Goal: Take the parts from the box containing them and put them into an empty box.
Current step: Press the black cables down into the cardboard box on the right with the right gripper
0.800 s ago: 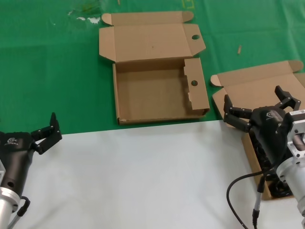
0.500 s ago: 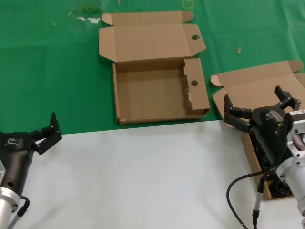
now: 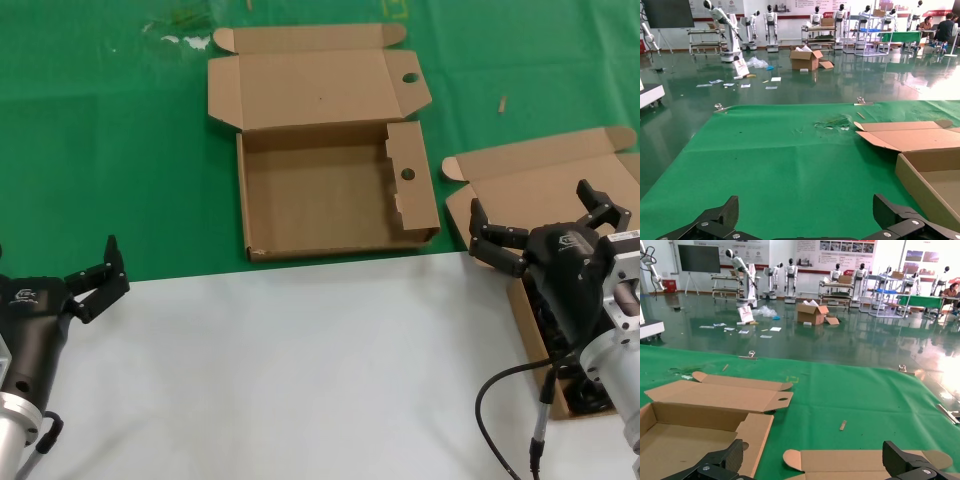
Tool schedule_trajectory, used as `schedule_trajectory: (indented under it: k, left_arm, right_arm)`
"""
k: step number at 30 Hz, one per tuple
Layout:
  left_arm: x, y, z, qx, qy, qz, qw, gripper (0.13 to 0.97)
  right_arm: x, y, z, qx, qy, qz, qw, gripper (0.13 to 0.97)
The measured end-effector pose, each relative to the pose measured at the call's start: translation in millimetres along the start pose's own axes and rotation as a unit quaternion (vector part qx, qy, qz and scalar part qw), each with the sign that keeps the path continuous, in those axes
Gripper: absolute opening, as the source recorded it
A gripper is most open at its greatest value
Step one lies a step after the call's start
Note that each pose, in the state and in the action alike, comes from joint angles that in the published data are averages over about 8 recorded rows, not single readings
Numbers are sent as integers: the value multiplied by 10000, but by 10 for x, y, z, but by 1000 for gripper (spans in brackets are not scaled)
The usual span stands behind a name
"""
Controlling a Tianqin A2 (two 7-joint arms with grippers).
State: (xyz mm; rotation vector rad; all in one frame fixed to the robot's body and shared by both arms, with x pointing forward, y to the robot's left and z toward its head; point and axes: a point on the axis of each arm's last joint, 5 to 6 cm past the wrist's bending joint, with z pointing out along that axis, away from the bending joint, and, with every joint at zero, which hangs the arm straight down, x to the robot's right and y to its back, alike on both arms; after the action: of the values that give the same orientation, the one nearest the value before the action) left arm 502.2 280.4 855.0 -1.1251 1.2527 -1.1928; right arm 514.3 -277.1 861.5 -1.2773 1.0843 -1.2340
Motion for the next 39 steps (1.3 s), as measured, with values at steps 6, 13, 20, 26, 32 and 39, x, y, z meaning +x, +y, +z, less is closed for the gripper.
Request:
schedule_trajectory:
  k: [6,13,20,26,32,39]
  left_arm:
    - [0,0,0,0,0,0,10000,923]
    - [0,0,0,0,0,0,10000,858]
    - [0,0,0,0,0,0,10000,724]
    - [0,0,0,0,0,0,10000,598]
    - [0,0,0,0,0,0,10000,468]
    - [0,0,0,0,0,0,10000,308]
  right_arm:
    - [0,0,0,0,0,0,10000,966]
    - [14,12,-8,-1,48,-31,10000,966]
    - [91,76,-56,-9,223,-235,9995,966]
    - [200,53,-115,-16,147,-531,9985,966]
    - [368,-72,-230,-111,-347,-1099,9933,966]
    - [695,-397,-368,-563,-1350,-2092,9669,966]
